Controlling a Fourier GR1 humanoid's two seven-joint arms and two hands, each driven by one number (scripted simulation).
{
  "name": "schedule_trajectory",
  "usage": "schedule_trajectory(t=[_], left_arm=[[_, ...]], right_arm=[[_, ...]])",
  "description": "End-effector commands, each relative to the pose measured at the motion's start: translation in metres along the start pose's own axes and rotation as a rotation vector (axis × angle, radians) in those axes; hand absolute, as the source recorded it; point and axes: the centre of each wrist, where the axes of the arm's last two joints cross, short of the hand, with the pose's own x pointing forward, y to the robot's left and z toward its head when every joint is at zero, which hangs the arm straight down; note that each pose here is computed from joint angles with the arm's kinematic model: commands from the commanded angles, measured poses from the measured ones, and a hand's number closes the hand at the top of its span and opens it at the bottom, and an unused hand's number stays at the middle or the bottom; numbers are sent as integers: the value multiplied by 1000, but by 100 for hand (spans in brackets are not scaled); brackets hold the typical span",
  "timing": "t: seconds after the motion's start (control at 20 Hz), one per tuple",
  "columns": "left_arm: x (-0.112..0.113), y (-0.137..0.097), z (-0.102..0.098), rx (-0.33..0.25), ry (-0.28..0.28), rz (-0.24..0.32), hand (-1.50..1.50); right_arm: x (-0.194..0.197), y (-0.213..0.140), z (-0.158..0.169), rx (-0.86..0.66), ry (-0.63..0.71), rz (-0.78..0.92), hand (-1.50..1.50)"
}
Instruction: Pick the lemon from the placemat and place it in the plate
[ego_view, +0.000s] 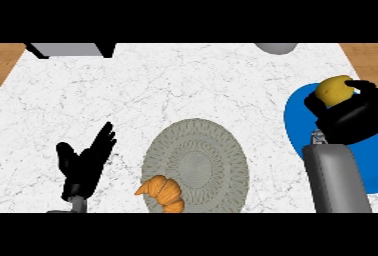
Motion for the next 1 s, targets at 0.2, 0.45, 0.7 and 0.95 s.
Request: schedule_trajectory(t=[0.2, 0.45, 0.7, 0.95], left_arm=[[-3, -11, 4, -13, 43, -5, 0], [-14, 2, -1, 2, 30, -1, 0], [-14, -14, 1, -23, 34, -9, 0], [-17, 2, -1, -31, 36, -8, 0]], right_arm=[[-75, 5, -61, -95, 169, -48, 150], [-89, 11, -83, 45, 363, 45, 150], [-139, 21, -80, 259, 406, 152, -150], [-147, 25, -82, 302, 315, -15, -150]])
